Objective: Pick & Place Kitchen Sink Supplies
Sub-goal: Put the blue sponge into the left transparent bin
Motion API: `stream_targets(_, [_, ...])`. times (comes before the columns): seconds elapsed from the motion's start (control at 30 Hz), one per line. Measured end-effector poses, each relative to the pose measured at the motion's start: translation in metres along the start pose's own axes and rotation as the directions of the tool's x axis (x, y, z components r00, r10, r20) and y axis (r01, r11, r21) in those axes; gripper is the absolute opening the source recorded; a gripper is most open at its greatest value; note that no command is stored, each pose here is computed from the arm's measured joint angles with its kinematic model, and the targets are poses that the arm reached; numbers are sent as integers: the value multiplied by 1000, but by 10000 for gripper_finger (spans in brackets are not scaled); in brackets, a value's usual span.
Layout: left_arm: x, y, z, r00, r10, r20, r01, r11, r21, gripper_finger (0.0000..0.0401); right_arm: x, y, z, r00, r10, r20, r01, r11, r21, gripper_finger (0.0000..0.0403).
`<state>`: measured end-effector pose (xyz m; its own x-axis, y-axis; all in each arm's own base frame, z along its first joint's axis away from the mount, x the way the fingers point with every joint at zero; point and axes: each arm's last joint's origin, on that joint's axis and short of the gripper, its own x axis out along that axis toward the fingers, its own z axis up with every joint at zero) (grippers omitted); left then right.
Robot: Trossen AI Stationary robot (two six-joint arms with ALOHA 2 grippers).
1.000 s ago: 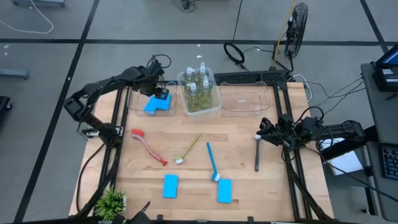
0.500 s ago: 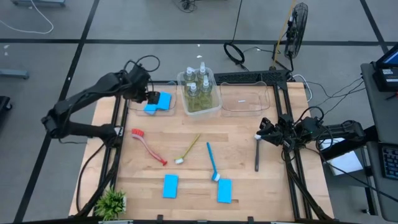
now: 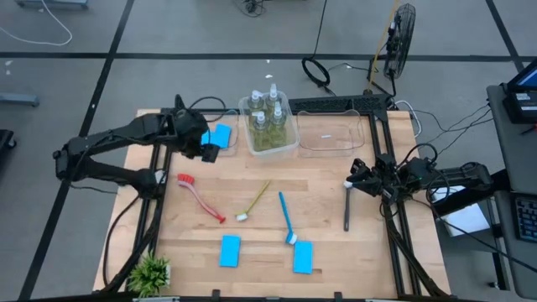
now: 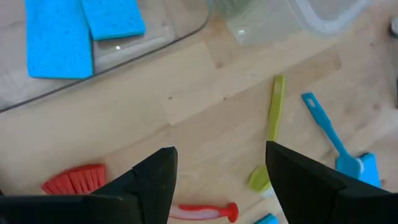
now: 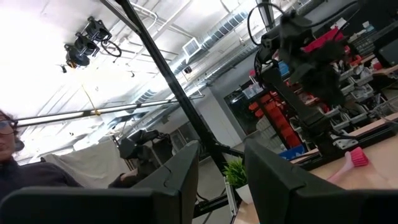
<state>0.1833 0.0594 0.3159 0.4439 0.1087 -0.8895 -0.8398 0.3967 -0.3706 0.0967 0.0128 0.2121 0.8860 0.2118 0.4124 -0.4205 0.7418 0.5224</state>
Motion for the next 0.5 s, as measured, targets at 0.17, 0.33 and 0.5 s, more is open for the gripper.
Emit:
stream_targets(0.17, [0,-14,-12,999,-16,52,10,993,118,246,0,0,0,1000,2,3,-2,1000,0,114])
stream_targets(0.33, [-2,-37,-19,979,-177,101,137,938,317,246,0,2,5,998,7,61,-3,998,-66,114])
stream_targets(0.5, [-9,-50,-23,946,-286,154,186,866,464,246,-1,4,11,984,-34,174,57,990,-131,114])
